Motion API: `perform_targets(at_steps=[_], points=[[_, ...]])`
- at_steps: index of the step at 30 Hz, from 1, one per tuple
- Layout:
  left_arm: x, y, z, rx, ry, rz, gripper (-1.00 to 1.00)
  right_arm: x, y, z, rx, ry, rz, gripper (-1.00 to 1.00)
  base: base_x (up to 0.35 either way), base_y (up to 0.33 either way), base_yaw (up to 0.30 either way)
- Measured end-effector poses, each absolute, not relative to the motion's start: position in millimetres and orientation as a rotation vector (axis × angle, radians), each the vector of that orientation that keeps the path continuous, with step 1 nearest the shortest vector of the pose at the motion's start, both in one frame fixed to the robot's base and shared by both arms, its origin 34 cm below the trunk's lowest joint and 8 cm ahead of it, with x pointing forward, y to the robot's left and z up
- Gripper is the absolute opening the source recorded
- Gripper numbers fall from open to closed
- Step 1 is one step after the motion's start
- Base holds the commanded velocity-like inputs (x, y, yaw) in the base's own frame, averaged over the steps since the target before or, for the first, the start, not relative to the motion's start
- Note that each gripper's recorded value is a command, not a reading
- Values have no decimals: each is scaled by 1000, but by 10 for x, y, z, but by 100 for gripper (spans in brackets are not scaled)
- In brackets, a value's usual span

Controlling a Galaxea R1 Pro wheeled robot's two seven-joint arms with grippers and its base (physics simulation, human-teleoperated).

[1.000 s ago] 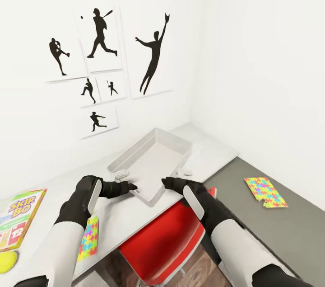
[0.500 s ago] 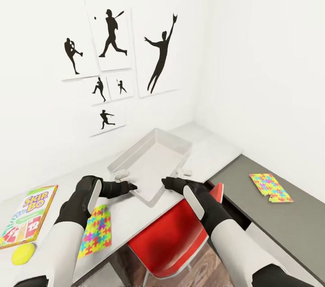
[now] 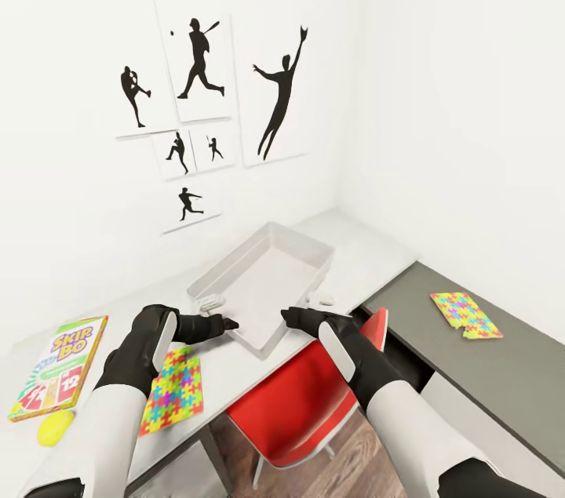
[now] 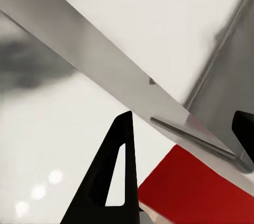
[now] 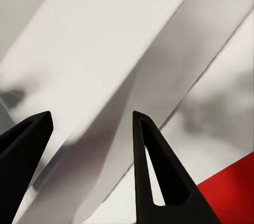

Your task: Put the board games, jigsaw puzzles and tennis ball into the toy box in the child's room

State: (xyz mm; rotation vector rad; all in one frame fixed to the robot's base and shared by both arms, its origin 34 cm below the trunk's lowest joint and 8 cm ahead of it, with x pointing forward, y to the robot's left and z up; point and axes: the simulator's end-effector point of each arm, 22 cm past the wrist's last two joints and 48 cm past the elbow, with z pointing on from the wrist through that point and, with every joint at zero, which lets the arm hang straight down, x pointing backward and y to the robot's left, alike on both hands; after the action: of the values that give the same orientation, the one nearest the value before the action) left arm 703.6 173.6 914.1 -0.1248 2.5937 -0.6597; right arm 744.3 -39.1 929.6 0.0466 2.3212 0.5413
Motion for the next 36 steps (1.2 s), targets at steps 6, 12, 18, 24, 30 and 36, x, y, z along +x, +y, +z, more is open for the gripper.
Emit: perform_targets(at_steps=[6, 12, 18, 24, 30, 36], points=[[7036, 1736, 9142, -125, 2593, -660, -100, 7443, -392, 9297, 47, 2321, 541, -100, -3, 86, -25], [7039, 1735, 9153, -124, 2591, -659, -100, 7445, -392, 9309, 46, 2319, 541, -100, 0, 18, -194], [7041, 1736, 9155, -124, 2591, -660, -100, 7447, -391, 9311, 46, 2318, 541, -100, -69, 47, -43], [7038, 1738, 9156, -125, 2591, -661, -100, 7444, -389, 9313, 45, 2318, 541, -100, -43, 68, -3], [7040, 1737, 9158, -124, 2590, -660, -100, 7446, -390, 9315, 45, 2317, 541, -100, -13, 71, -2], [7037, 1737, 9138, -125, 2593, -660, -100, 7444, -391, 9294, 45, 2321, 541, -100, -1, 5, -52]])
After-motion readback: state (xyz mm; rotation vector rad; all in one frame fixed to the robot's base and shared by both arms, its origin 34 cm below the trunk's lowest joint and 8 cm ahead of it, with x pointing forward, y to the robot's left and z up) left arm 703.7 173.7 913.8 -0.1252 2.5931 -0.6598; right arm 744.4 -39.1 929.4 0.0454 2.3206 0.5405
